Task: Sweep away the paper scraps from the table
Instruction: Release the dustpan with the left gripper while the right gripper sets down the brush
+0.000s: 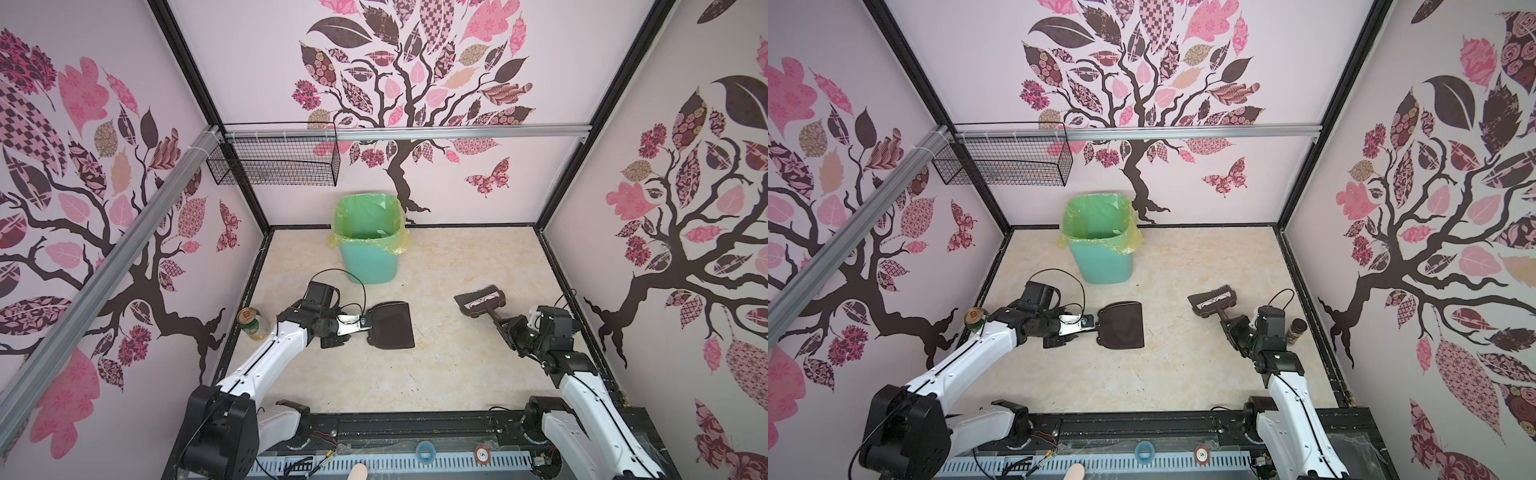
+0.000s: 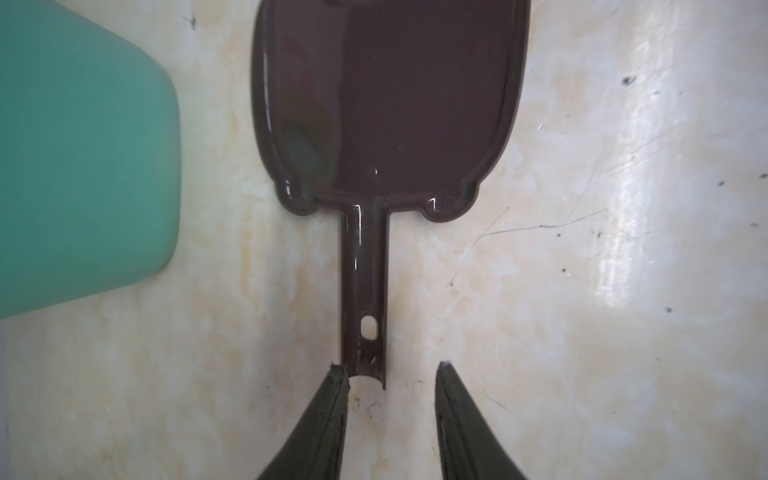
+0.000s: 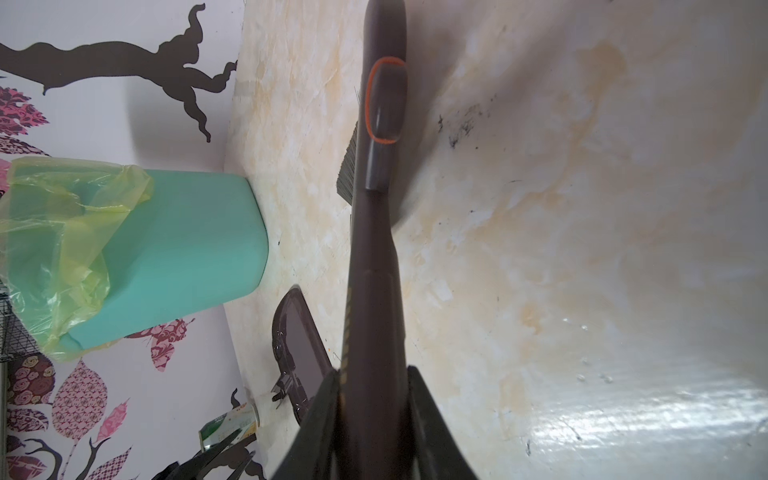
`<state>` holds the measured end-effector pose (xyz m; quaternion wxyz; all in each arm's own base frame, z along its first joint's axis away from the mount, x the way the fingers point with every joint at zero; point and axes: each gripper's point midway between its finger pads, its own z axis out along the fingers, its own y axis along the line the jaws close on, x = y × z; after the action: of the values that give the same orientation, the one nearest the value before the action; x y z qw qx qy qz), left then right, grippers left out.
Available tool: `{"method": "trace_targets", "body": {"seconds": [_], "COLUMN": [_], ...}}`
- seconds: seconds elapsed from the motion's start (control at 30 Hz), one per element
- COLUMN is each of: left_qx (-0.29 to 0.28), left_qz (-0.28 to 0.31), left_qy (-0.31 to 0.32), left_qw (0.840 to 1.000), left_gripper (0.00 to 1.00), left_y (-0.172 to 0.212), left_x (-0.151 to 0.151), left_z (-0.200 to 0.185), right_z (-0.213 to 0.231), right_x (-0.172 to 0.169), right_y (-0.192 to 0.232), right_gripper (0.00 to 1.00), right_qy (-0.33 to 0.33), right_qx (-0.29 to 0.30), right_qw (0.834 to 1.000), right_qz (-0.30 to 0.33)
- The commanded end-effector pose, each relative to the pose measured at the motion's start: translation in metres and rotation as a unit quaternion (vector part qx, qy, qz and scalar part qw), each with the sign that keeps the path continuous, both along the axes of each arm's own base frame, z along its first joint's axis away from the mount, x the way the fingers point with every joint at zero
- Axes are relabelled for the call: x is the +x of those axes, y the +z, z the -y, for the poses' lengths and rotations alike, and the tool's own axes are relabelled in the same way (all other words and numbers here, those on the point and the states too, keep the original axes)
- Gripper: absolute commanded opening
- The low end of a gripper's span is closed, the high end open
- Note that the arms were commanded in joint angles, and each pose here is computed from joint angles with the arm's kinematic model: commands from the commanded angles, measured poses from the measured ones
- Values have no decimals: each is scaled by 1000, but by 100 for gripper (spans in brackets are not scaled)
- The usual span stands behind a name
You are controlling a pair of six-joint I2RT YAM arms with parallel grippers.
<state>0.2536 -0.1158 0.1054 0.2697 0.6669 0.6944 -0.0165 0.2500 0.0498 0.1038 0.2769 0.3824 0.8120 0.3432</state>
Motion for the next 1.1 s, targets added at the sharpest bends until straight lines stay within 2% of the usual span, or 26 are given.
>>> {"method": "trace_targets", "body": {"seconds": [0.0,0.13,0.23,0.3,0.37,0.47,0.5,0.6,0.67,0.73,0.8,0.87,0.93,0.97,1.0,1.03,1.07], "left_qx": [-61,-118,-154,-198,-239,-289,-304,-357,-388,-417,-453,-466,-487,-505,-522,-533,-539], "left_qz": [-28,-52,-65,-70,-80,-104,-108,-113,-112,-113,-113,-116,-119,-129,-121,-111,-89], "left_qy": [8,38,69,96,117,136,143,169,182,198,218,231,250,275,286,297,317], "left_qw": [998,991,984,973,961,942,935,912,896,880,857,846,828,808,794,784,775], "left_gripper": [39,39,39,39,39,39,39,40,40,44,49,58,71,80,91,97,98], "left_y": [36,71,82,91,99,104,107,118,129,136,141,140,135,130,126,121,110], "left_x": [-12,-6,4,11,14,17,20,32,40,50,62,72,86,95,105,114,125], "left_z": [2,-8,-22,-32,-40,-48,-51,-64,-74,-85,-97,-102,-107,-112,-116,-119,-124], "right_z": [18,20,21,25,29,29,28,31,44,60,72,84,96,100,105,109,114], "right_x": [-32,-39,-42,-44,-45,-45,-44,-46,-50,-56,-55,-51,-41,-30,-19,-8,5], "right_y": [-48,-53,-55,-53,-49,-44,-42,-26,-8,15,44,67,89,101,111,119,124], "right_gripper": [31,41,52,63,69,86,99,100,99,100,99,100,99,100,100,100,100], "right_qy": [-53,-58,-59,-61,-63,-58,-54,-54,-64,-81,-96,-107,-115,-117,-119,-124,-129], "right_qx": [-25,-31,-34,-47,-65,-70,-67,-83,-126,-173,-212,-247,-288,-307,-329,-346,-362], "right_qw": [993,992,991,991,990,990,990,990,985,977,970,961,950,944,937,930,921], "right_qz": [-103,-109,-111,-111,-109,-109,-108,-104,-101,-94,-69,-60,-40,-16,11,35,55]}}
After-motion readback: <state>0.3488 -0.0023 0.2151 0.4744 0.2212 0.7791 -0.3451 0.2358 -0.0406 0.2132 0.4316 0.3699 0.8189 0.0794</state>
